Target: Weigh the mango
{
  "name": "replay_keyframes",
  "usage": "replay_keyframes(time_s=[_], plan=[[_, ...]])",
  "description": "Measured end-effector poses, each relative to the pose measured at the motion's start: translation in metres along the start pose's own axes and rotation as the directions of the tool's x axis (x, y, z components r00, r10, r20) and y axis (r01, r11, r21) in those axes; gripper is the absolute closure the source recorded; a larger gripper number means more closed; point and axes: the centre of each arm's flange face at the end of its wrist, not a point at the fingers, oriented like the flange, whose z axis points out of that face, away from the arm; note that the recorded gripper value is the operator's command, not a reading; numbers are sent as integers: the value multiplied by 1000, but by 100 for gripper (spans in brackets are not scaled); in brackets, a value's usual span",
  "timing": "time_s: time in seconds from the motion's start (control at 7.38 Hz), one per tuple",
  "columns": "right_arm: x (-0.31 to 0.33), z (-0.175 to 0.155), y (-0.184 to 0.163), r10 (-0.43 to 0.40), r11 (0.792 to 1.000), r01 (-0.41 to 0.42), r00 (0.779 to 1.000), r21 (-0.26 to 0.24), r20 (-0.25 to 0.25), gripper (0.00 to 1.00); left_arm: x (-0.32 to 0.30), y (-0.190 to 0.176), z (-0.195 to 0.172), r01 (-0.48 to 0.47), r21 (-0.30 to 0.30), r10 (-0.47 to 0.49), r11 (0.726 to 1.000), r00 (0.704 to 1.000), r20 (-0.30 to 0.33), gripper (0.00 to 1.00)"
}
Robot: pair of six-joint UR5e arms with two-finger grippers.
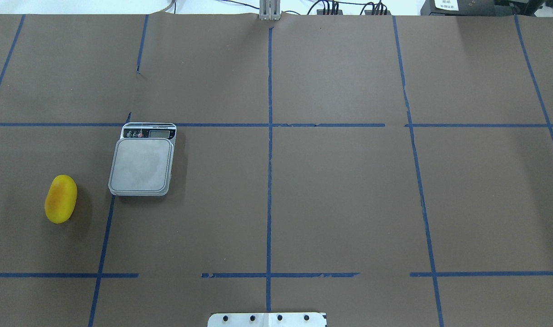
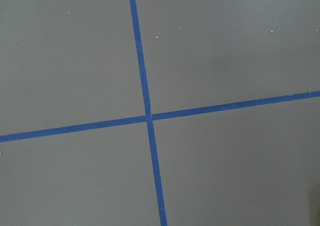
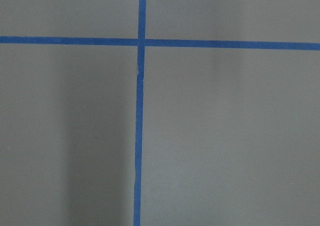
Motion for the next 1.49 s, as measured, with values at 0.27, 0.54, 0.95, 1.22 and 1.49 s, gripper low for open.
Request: replay_keyframes(time_s=[0.27, 0.54, 0.95, 1.22, 1.49], plan=[[0, 0, 0, 0, 1000, 0, 1000, 0, 0, 0, 10, 1, -9, -16, 16, 16, 1000, 1000, 0, 0], [0, 0, 0, 0, 1000, 0, 1000, 0, -1, 0, 14, 3, -12, -16, 20, 16, 1000, 1000, 3, 0], [0, 0, 0, 0, 1000, 0, 1000, 0, 0, 0, 31, 3, 7, -88, 22, 88, 996, 996, -11, 0], [0, 0, 0, 0, 1000, 0, 1000, 0, 0, 0, 117, -8, 42, -64, 12, 64, 998, 997, -50, 0], [0, 0, 0, 0, 1000, 0, 1000, 0, -1, 0, 221, 5, 74, 57, 12, -56, 998, 997, -58, 0]])
